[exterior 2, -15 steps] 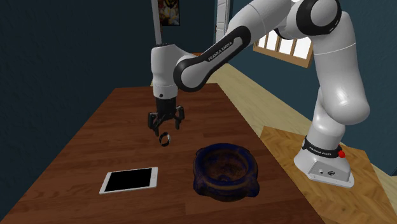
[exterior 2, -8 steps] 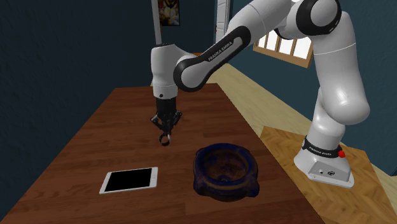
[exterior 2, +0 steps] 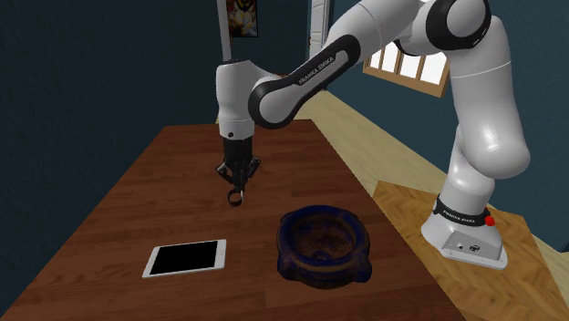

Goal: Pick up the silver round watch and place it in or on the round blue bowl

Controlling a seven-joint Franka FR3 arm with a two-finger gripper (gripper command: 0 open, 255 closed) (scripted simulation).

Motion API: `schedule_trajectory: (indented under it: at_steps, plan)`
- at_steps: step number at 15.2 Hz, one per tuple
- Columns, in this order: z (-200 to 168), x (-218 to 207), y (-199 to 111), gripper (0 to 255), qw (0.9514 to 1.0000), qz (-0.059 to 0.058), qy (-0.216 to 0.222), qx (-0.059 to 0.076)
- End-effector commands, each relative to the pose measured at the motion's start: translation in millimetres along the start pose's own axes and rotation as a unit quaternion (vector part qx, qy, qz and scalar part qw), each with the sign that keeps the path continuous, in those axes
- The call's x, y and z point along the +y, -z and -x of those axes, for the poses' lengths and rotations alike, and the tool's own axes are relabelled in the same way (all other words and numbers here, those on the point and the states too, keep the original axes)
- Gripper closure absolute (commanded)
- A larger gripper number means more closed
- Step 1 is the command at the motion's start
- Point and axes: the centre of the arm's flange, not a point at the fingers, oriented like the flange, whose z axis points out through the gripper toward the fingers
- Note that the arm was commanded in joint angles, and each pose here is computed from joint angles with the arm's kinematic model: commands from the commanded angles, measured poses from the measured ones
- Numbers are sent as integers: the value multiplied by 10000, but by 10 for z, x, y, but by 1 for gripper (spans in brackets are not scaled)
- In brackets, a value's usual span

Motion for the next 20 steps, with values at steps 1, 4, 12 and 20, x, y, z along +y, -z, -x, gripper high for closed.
schedule_trajectory:
  at_steps: [1,4,12,20]
  plan:
    - [-1,-5,94,255,10000,1,0,0]
    - [-2,-12,252,255,10000,1,0,0]
    - [-4,-33,674,255,10000,1,0,0]
    - [-7,-53,1096,255,10000,1,0,0]
